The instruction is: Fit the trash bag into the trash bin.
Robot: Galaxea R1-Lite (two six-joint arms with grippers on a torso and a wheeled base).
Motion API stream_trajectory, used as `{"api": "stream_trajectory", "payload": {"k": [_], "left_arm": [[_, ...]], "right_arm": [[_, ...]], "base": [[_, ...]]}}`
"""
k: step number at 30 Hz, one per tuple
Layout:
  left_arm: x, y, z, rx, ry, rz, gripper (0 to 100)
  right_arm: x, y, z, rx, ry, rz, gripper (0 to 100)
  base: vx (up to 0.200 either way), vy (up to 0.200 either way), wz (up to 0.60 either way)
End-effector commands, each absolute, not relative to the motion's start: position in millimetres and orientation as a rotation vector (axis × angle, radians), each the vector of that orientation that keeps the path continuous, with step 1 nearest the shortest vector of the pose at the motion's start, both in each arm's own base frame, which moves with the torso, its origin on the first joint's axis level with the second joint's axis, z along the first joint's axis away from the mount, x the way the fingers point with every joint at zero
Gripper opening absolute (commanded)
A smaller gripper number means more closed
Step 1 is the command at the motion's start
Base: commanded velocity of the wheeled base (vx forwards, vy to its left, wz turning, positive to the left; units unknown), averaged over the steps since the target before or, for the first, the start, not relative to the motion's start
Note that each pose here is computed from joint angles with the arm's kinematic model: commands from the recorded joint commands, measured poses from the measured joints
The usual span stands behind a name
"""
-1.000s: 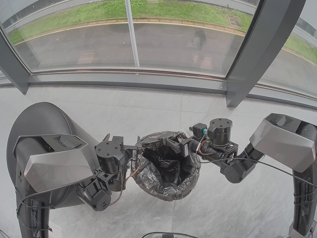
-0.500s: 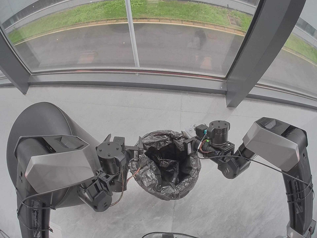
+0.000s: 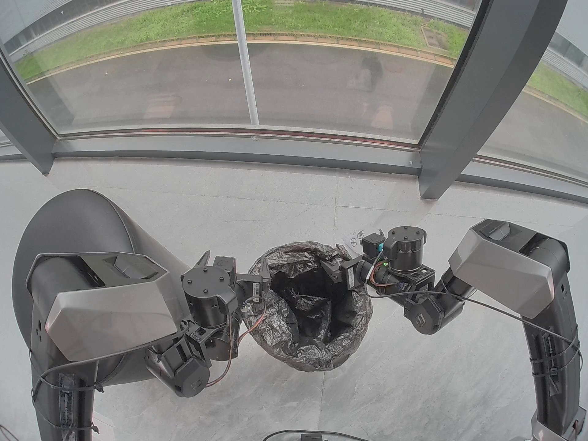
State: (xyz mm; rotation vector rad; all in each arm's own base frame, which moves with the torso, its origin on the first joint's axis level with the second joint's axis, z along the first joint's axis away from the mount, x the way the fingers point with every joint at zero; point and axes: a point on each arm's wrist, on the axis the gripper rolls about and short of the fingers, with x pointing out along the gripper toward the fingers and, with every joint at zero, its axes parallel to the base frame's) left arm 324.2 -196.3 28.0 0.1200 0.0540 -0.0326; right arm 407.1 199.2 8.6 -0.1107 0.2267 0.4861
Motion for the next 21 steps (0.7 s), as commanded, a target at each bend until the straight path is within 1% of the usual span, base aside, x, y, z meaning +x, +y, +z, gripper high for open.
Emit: {"api": "stream_trajectory", "payload": {"k": [1,4,5,9,12,21], "left_arm": [[299.9,-211.4,39.1,0.101,0.051,-0.103,100],[292.7,-219.4,44.2,0.080,0.041,-0.133,100],[289.6,-224.8,44.8,0.083,0.037,-0.150,100],[293.2,-229.2,32.6,0.128,0.052,-0.153,100],[296.6,-230.6,26.5,0.140,0.058,-0.150,100],[304.9,-233.7,6.2,0.197,0.083,-0.149,100]], "right_arm": [[384.6,193.6,26.2,-0.101,0.229,0.497,100],[370.9,191.8,33.8,-0.096,0.215,0.509,100],[359.7,188.7,42.0,-0.088,0.182,0.513,100],[345.5,179.3,55.8,-0.078,0.148,0.509,100],[343.0,174.0,61.9,-0.071,0.140,0.499,100],[344.0,161.5,80.3,0.027,0.114,0.463,100]], "base": [[0.000,0.000,0.00],[0.000,0.000,0.00],[0.000,0.000,0.00],[0.000,0.000,0.00],[0.000,0.000,0.00],[0.000,0.000,0.00]]}}
